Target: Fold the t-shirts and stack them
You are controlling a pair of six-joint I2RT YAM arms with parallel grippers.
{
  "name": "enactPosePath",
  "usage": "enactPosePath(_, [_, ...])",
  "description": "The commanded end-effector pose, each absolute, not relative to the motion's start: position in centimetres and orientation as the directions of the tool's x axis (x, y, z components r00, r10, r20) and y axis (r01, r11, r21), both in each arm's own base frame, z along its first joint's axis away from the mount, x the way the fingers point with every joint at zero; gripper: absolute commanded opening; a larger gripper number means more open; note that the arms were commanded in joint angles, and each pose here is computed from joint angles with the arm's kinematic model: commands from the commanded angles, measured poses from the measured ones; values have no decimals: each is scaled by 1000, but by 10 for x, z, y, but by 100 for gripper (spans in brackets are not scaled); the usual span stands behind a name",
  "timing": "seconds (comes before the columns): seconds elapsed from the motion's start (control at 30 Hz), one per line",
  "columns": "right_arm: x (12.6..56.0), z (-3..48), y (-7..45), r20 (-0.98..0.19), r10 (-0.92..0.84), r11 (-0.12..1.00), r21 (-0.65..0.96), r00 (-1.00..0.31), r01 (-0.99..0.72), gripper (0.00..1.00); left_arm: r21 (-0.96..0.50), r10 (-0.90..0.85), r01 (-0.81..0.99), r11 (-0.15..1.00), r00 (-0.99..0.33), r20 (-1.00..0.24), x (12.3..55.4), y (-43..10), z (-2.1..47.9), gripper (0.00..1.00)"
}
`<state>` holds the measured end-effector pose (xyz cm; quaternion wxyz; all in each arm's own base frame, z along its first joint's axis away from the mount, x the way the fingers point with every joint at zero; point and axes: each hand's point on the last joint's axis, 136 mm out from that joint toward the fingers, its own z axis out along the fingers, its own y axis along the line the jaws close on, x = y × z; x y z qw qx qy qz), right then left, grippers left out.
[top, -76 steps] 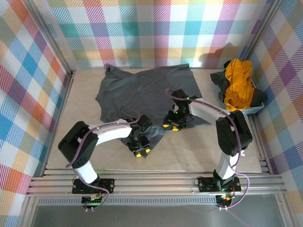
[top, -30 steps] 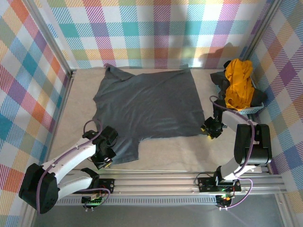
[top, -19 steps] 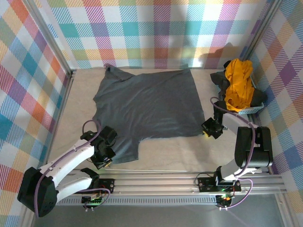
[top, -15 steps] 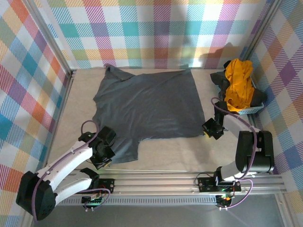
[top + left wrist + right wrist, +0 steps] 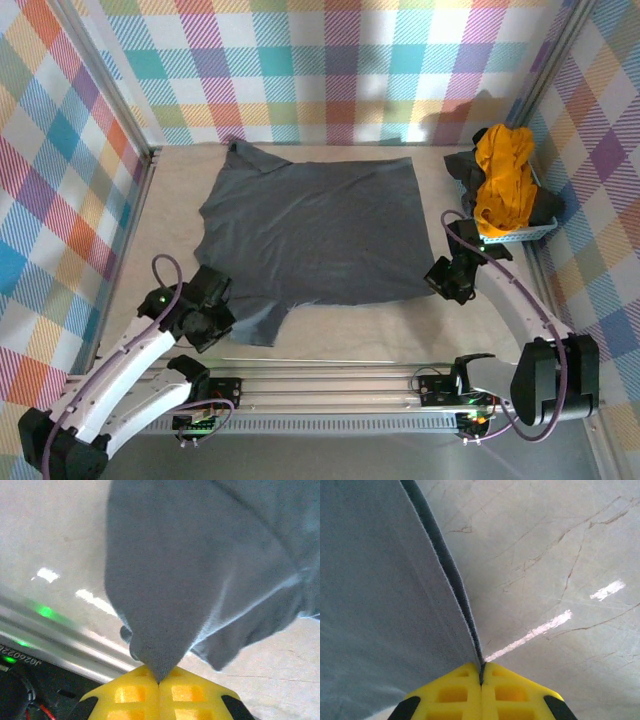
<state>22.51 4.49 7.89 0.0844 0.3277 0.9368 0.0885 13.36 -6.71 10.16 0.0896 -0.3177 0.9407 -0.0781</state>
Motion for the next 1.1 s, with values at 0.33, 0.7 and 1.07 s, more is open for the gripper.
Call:
enactPosePath(0.33, [301, 94, 63, -41, 623, 759, 273, -781, 591, 0, -296, -619, -552, 780, -749, -235, 272, -84, 165, 0])
enactPosePath(0.7, [355, 98, 59, -74, 637, 757, 249, -768, 604, 0, -316, -641, -564, 763, -724, -256, 346, -67, 168, 0])
enactPosePath(1.07, [385, 84, 48, -78, 649, 753, 212, -757, 623, 0, -341, -660, -571, 747, -697, -279, 390, -46, 168, 0])
